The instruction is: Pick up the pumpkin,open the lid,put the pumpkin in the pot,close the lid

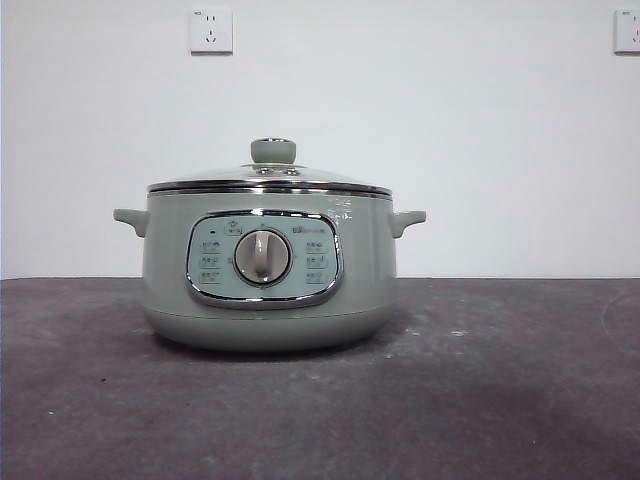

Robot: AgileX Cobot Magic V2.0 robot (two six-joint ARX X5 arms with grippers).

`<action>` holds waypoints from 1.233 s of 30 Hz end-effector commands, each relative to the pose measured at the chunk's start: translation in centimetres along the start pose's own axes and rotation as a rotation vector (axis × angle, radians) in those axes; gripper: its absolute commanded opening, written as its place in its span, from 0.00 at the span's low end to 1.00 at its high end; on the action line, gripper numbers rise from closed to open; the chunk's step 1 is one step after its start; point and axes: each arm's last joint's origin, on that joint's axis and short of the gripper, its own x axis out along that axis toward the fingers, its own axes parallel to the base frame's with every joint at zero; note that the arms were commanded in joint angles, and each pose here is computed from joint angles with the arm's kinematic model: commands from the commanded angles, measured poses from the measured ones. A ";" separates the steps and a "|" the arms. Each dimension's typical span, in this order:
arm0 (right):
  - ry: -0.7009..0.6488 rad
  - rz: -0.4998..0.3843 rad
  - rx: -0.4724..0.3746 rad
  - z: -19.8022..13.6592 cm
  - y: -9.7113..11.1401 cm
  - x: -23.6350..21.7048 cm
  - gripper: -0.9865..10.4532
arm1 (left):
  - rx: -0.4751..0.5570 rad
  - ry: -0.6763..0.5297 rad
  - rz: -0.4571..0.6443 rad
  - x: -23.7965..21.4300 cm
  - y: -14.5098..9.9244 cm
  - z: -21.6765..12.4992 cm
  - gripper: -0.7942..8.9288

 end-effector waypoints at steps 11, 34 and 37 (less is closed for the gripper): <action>0.107 -0.006 0.129 -6.7 0.8 0.3 0.09 | -0.008 0.013 0.005 0.1 0.0 -0.5 0.08; 0.231 0.002 0.174 -7.9 1.0 0.0 0.09 | -0.008 0.013 0.005 0.1 0.0 -0.5 0.08; 0.232 0.002 0.174 -7.9 1.0 0.0 0.09 | -0.008 0.013 0.005 0.1 0.0 -0.5 0.08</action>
